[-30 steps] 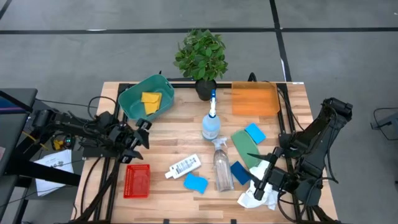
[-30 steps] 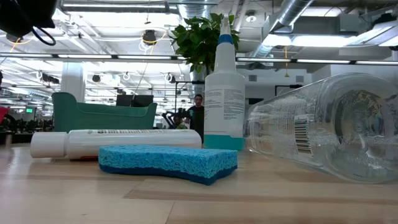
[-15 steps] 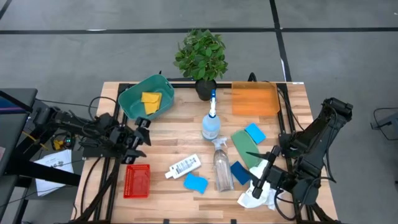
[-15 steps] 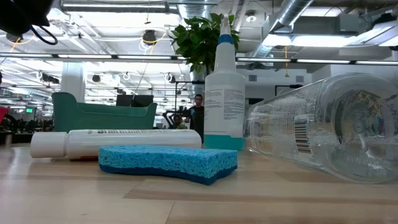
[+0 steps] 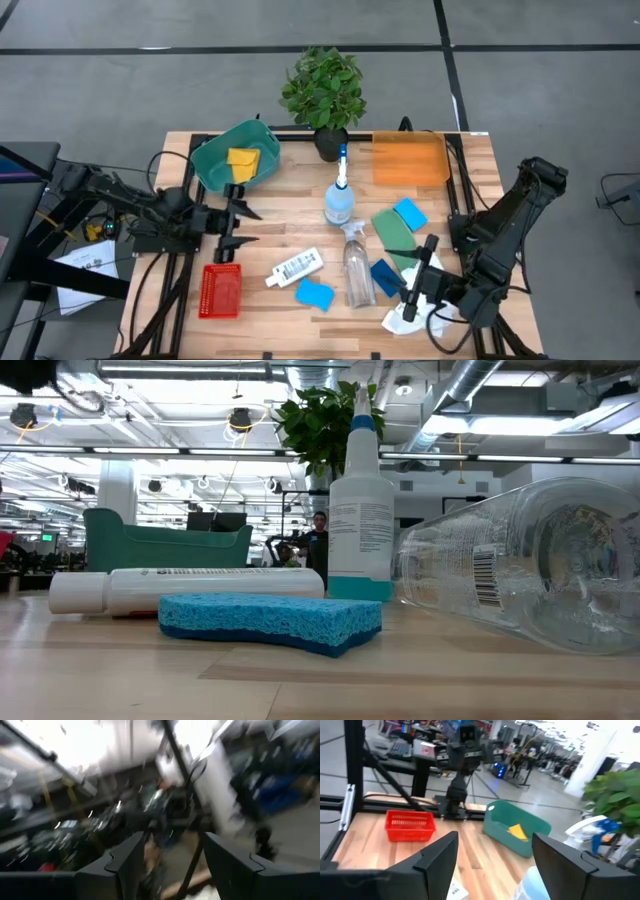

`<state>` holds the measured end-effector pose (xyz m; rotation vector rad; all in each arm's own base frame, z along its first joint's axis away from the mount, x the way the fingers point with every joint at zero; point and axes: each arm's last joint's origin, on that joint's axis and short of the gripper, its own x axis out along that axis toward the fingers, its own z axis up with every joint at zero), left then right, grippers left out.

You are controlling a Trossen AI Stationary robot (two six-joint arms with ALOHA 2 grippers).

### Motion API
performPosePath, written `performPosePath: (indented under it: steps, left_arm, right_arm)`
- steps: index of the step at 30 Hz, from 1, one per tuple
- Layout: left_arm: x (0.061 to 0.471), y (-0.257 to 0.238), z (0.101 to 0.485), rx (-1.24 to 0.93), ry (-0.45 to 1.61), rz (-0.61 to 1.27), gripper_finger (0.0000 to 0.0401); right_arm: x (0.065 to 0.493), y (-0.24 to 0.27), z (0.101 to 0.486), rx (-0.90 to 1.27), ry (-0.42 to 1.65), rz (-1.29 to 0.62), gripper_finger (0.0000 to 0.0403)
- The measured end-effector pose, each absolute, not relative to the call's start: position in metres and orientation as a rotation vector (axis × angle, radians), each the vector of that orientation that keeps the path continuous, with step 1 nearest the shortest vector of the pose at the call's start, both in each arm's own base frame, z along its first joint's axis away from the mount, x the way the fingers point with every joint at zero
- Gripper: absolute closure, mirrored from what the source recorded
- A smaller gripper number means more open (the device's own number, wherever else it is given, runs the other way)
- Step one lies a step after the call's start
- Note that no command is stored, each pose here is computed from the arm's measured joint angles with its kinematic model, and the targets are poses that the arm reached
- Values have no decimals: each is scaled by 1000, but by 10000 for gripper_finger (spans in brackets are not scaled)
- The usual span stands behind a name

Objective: Pick & Place Kitchen Items
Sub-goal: Put the green towel into the green bin

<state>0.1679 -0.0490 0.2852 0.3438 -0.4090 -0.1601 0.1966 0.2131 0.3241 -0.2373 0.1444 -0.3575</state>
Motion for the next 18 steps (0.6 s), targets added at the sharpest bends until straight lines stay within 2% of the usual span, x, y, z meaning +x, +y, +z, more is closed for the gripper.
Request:
performPosePath:
  steps: [6, 9, 18]
  left_arm:
    - [174, -64, 294, 397, -157, 151, 201]
    - [172, -67, 293, 415, -97, 248, 201]
    - [169, -70, 294, 399, -102, 262, 201]
  right_arm:
    - [206, 202, 315, -213, 213, -318, 155]
    - [210, 195, 307, -176, 271, -310, 155]
    - [221, 160, 280, 70, 608, -273, 155]
